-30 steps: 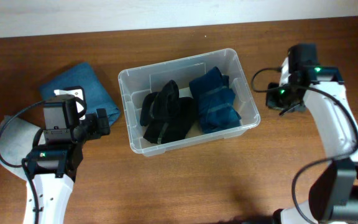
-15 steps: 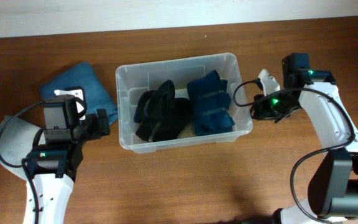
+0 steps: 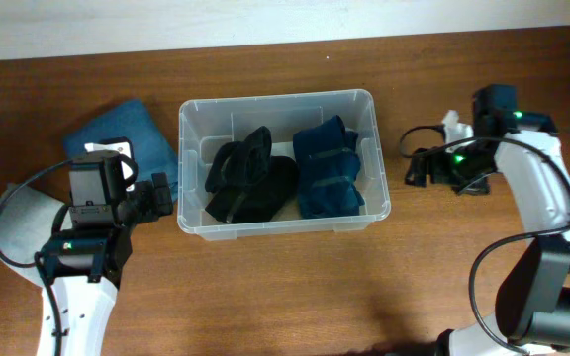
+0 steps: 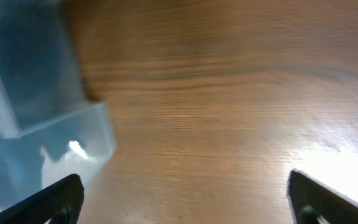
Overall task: Pack container
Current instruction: 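Grasp the light-wash jeans with the left gripper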
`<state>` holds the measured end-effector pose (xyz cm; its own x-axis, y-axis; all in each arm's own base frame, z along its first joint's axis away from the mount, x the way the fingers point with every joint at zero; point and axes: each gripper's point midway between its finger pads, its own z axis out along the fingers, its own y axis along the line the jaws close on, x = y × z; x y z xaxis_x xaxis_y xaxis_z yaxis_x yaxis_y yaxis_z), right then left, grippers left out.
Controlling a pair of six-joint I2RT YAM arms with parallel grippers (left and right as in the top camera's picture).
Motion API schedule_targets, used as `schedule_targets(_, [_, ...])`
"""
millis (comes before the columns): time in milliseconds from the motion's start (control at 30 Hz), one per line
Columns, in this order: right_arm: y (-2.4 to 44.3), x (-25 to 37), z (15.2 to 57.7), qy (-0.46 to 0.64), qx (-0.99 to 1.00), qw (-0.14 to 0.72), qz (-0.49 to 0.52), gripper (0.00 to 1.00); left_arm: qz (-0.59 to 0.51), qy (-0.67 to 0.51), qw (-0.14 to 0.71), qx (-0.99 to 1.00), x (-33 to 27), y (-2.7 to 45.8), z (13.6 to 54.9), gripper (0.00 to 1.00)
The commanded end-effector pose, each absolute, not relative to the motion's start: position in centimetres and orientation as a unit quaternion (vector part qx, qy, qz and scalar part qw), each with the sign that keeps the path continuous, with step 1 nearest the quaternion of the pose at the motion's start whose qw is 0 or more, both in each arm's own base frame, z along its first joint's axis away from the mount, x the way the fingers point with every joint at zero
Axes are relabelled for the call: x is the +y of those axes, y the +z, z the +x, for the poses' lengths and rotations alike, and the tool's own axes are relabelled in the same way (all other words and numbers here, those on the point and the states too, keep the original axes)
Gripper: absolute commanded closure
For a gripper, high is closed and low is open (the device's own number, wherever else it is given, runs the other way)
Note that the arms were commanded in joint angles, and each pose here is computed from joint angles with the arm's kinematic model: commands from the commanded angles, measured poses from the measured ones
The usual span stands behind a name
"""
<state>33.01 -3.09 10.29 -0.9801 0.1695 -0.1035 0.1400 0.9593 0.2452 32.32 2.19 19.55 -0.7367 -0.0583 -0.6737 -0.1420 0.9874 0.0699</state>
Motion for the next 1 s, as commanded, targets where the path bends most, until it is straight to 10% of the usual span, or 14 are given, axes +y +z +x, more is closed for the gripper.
schedule_targets(0, [11.3, -5.3, 33.1, 0.093, 0.986, 0.075, 0.115, 0.01, -0.064, 0.075, 0.391, 0.915, 3.5, 22.8, 33.0, 0.01])
schedule_targets(200, [11.4, -5.2, 33.4, 0.102, 0.985, 0.081, 0.117, 0.01, -0.289, 0.088, 0.397, 0.866, 14.1, 25.5, 30.3, 0.00])
schedule_targets(433, [11.5, -5.0, 33.3, 0.107, 0.984, 0.080, 0.117, 0.02, -0.484, 0.022, 0.258, 0.836, 21.6, 17.8, 24.3, 0.01])
schedule_targets(967, [11.4, -5.1, 33.2, 0.105, 0.984, 0.077, 0.122, 0.02, -0.566, -0.078, 0.074, 0.818, 25.5, 1.3, 23.2, 0.06])
